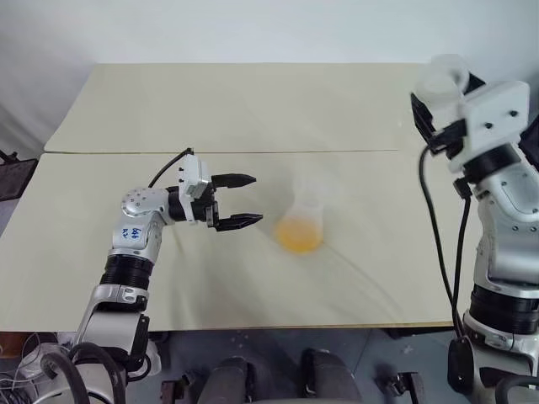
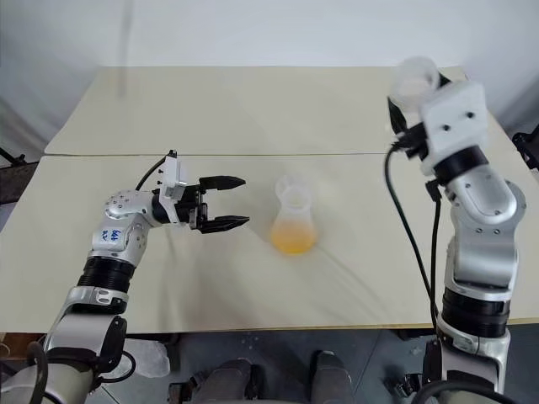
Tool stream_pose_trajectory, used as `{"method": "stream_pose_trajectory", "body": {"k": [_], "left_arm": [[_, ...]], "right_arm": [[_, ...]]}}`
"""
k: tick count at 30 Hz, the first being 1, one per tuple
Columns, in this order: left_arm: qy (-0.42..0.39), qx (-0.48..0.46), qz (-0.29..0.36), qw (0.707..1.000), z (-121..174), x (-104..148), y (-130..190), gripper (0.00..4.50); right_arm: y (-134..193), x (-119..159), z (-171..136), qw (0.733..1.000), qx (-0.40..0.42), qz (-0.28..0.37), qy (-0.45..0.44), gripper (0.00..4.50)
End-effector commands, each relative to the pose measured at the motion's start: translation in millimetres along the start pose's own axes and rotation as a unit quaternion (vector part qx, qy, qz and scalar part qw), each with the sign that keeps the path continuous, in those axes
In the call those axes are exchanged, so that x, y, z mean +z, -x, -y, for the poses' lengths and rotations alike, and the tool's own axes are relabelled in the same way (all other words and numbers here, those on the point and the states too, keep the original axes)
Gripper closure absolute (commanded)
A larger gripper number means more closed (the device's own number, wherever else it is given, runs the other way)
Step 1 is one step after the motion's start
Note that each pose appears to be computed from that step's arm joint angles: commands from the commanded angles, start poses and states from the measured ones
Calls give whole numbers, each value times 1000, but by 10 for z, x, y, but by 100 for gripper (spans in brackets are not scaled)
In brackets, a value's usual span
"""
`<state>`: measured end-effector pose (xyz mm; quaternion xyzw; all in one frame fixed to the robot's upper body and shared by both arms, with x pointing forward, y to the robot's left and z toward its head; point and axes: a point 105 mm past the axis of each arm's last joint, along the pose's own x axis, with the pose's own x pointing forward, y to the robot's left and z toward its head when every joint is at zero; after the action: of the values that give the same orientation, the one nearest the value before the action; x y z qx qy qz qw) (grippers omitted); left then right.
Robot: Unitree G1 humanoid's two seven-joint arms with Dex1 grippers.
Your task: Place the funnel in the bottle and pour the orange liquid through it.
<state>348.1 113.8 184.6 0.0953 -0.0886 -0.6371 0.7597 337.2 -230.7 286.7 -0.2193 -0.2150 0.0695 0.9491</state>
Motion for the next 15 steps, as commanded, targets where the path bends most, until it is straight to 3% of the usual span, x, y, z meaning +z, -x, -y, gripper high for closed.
{"method": "stream_pose_trajectory", "body": {"k": [1,6,15], "left_arm": [[-15,-17,6,1000,52,119,45,0],[-4,-34,-14,999,112,113,135,0],[-4,-26,-16,1000,111,106,142,0]], "right_arm": [[155,-206,163,997,-36,-15,-71,208],[260,-530,282,988,-78,-48,-124,208],[289,-694,395,979,-113,-66,-158,208]]}}
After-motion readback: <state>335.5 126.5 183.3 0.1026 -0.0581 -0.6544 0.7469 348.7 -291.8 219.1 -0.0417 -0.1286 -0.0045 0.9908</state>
